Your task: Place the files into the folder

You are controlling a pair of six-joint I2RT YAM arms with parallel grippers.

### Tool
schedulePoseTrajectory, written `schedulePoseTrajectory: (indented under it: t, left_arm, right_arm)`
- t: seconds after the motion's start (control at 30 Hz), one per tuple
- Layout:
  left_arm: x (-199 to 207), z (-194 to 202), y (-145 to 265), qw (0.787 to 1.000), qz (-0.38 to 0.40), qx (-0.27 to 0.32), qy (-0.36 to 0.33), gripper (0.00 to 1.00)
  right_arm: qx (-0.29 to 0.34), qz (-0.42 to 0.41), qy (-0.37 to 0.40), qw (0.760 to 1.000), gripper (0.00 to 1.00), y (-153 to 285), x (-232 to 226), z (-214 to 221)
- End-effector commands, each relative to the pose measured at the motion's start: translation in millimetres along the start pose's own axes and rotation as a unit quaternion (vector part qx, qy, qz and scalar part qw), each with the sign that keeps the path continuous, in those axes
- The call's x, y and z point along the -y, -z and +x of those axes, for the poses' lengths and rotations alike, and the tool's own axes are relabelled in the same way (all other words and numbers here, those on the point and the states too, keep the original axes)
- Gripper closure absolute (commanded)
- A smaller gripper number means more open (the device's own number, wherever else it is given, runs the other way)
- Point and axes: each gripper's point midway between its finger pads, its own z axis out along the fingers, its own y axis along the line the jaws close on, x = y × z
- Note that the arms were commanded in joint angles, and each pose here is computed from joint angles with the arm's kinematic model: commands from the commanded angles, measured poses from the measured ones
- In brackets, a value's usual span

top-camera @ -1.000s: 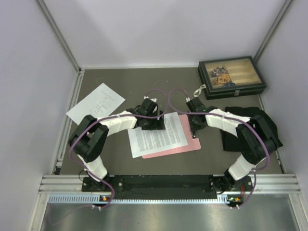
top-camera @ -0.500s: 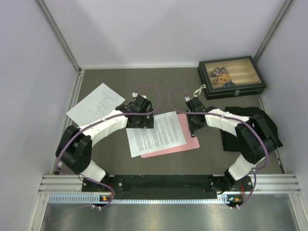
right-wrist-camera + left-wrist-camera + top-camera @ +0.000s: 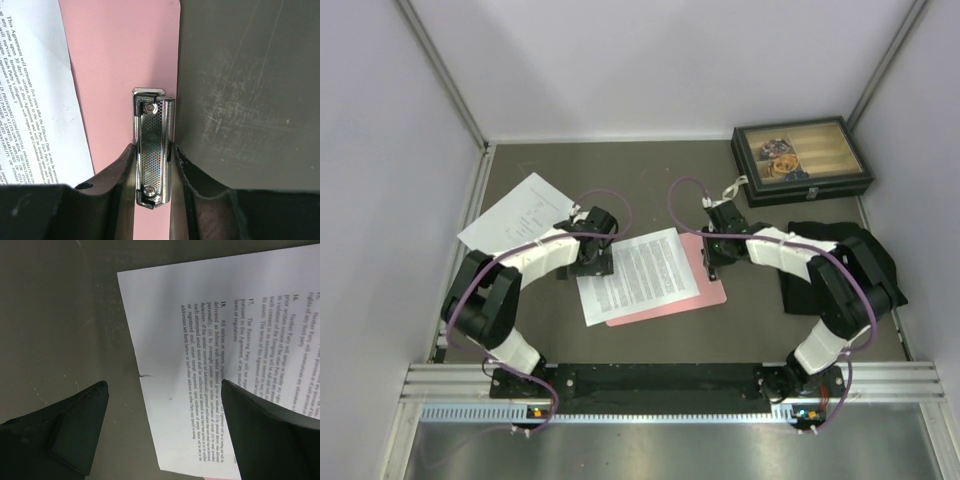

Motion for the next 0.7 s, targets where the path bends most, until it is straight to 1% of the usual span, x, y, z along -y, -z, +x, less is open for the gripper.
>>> schedulePoseTrajectory:
  t: [0.0,0.03,0.13,0.27,0.4,0.53,0.67]
  left_arm:
    - [-4.4,9.3,-21.6,1.0,-0.017,-0.021,0.011,0.02]
    - [-6.8,12.7,-25.0,0.999,-0.023,-0.026,0.009,0.02]
    - [-13.3,18.6,-33.5,0.999,-0.043,-0.033,0.001,0.03]
    - [-12.6,23.4,-37.9,0.998,-0.042,-0.046,-0.016,0.07]
    - [-6.3,18.8,-35.1,0.998,-0.027,-0.047,-0.037,0.1]
    - [14.0,10.8,-28.1,0.997,0.006,-0.036,-0.063,0.11]
    - [32.6,10.1,-26.3,0.996,0.041,-0.04,-0.067,0.13]
  right_arm:
    - [-0.013,-0.06,-0.017,0.998,1.0,-5.8,-14.2,13.9]
    - [-0.008,-0.082,-0.021,0.996,1.0,-4.3,-19.5,10.8]
    - [-0.01,-0.111,-0.03,0.993,1.0,-2.5,-20.6,12.7]
    - [-0.009,-0.142,-0.044,0.989,1.0,-0.9,-19.0,11.6]
    - [-0.015,-0.152,-0.046,0.987,1.0,-0.8,-18.2,12.4]
    - [-0.019,-0.17,-0.053,0.984,1.0,-1.6,-24.0,13.5]
    - [-0.02,-0.17,-0.055,0.984,1.0,-3.5,-24.0,14.0]
